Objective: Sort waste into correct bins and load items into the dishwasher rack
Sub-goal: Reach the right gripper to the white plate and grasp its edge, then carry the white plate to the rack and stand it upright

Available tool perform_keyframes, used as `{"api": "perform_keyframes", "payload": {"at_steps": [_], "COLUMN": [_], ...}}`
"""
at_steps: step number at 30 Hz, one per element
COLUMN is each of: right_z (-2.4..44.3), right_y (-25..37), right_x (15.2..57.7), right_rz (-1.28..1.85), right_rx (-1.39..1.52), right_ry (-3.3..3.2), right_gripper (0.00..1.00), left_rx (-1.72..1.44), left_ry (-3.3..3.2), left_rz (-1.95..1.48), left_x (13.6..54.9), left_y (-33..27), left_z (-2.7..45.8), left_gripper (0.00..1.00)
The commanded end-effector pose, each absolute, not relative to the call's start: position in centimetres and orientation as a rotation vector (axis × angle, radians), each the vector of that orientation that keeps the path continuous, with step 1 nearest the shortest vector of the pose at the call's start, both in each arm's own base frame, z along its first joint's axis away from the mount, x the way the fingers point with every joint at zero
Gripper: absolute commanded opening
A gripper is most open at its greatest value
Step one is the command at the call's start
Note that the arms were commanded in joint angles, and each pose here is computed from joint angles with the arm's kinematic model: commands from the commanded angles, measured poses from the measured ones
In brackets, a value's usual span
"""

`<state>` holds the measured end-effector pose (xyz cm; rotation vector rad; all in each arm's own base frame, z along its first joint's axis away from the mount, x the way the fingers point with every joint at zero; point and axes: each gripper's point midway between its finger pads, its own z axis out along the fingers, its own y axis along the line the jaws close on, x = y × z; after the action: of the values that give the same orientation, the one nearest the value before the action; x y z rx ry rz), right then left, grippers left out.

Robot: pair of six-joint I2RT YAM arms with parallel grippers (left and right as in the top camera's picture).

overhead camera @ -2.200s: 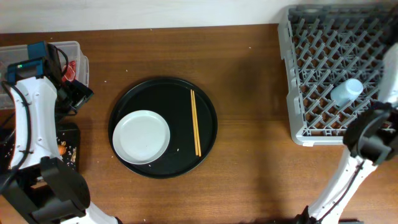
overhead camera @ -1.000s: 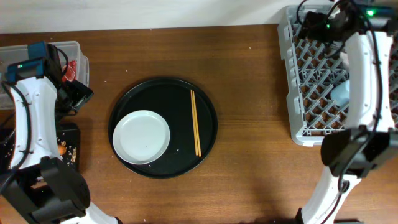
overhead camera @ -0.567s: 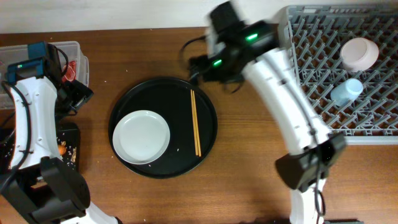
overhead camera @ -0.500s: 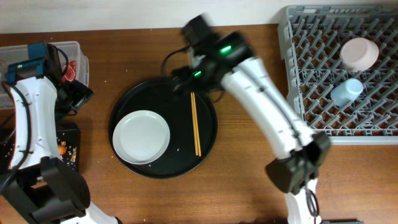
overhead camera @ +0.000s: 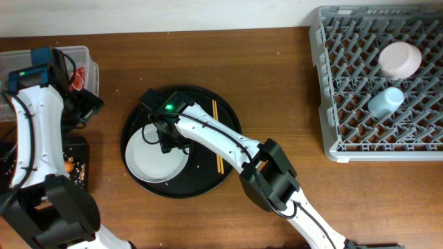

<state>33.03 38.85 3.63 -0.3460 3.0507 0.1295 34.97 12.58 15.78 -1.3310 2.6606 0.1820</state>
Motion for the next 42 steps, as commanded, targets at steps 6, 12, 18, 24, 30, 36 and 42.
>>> {"api": "perform_keyframes", "payload": {"at_steps": [6,12,18,24,30,36,42], "right_z": [-0.8,0.5,9.4,26.3,29.3,28.2,19.2], "right_y": [36.8,36.6,30.3,11.4,-11.5,-20.1,-18.0], "right_x": [31.4,32.4,38.9,49.9,50.6,55.4,58.9], "right_rz": [-0.006,0.044,0.107,0.083,-0.529,-0.619,-0.719], "right_rx": [-0.273,-0.229,0.017,0.189,0.715,0.719,0.551], "right_ry": [3.137,3.147,3.101,2.584,2.312,2.16,2.325], "right_gripper": [0.47,0.04,0.04,0.04,0.04,0.04,0.04], "left_rx": [-1.341,-1.341,-1.34,-1.341,-1.341,-1.341,-1.341], "left_ry": [2.635,2.635,2.635,2.635,2.635,2.635,2.635], "left_rz": [0.181,0.181,0.181,0.181,0.181,0.181,0.181], "left_x": [35.0,35.0,35.0,35.0,35.0,35.0,35.0], "left_y": [12.7,12.7,12.7,12.7,12.7,12.7,12.7], "left_z": [16.3,16.3,16.3,16.3,16.3,16.3,16.3], "left_gripper": [0.99,0.99,0.99,0.99,0.99,0.99,0.99]}}
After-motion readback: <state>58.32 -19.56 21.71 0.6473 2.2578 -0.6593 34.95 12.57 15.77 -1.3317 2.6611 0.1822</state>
